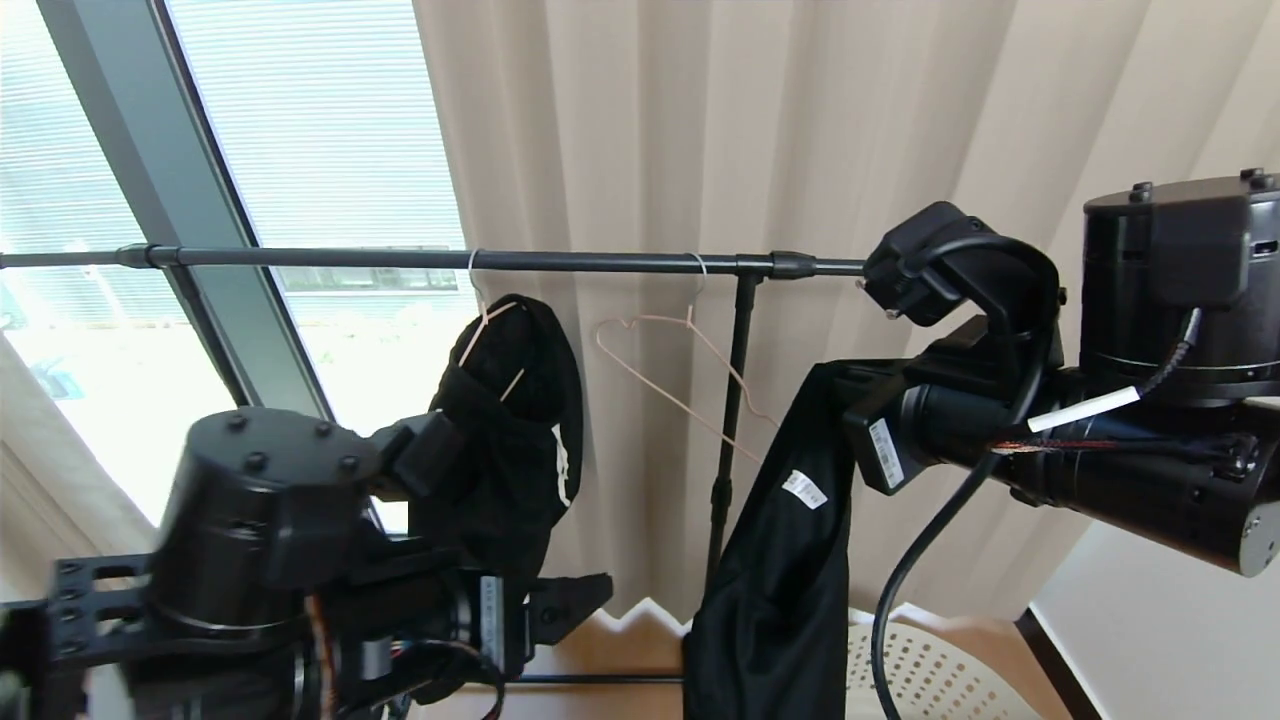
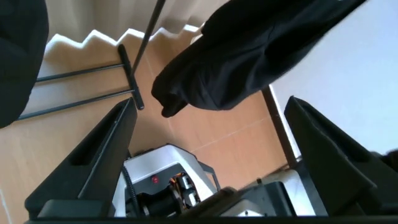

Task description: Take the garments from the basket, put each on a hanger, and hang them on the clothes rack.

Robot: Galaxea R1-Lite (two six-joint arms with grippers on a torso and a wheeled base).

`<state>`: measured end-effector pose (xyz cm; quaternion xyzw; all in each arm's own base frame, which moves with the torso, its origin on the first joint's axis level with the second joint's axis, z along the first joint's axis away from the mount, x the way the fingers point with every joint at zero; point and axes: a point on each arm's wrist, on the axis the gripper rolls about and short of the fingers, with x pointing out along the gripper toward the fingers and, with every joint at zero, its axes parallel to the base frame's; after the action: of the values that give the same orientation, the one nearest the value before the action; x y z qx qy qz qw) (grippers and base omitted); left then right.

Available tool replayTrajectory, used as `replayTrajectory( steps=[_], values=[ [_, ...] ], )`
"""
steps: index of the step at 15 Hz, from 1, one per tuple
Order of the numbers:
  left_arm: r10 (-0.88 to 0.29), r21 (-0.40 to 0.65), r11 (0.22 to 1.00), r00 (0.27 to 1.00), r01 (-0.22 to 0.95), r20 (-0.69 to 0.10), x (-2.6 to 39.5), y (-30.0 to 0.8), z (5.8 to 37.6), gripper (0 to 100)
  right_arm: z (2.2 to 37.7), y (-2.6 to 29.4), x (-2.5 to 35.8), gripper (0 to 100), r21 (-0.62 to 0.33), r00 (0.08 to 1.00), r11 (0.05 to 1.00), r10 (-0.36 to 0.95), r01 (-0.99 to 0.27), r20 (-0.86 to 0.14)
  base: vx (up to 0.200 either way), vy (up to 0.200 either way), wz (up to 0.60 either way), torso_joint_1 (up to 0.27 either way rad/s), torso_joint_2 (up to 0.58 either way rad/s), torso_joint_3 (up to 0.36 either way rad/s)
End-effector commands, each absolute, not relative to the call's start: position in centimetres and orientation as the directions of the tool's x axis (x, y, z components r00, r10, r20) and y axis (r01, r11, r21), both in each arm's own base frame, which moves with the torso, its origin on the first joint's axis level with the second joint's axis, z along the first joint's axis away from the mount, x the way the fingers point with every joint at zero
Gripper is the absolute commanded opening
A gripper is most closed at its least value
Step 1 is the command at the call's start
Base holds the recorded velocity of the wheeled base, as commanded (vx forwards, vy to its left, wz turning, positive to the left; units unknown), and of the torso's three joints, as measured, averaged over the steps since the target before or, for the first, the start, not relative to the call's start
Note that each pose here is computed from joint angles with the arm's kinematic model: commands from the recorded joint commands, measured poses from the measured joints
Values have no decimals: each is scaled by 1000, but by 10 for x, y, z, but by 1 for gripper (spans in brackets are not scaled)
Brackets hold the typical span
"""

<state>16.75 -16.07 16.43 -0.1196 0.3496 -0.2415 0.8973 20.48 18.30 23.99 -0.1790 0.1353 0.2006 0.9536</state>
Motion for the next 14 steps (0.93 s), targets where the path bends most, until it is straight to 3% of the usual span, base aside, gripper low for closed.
replayTrajectory(
  steps=[1,6,14],
  values=[
    [-444,-314,896,617,313,-650,205,-200,123,100,234,187,209,0,-294,879,852,327,-432,-346,0,0,0,0,0,0],
    [-503,-309,863,637,399,-584,219,-228,140,100,232,190,213,0,-298,887,859,313,-416,-339,0,0,0,0,0,0],
    [-518,-284,851,617,442,-592,234,-263,123,100,222,203,220,0,-301,893,862,307,-408,-330,0,0,0,0,0,0]
  ],
)
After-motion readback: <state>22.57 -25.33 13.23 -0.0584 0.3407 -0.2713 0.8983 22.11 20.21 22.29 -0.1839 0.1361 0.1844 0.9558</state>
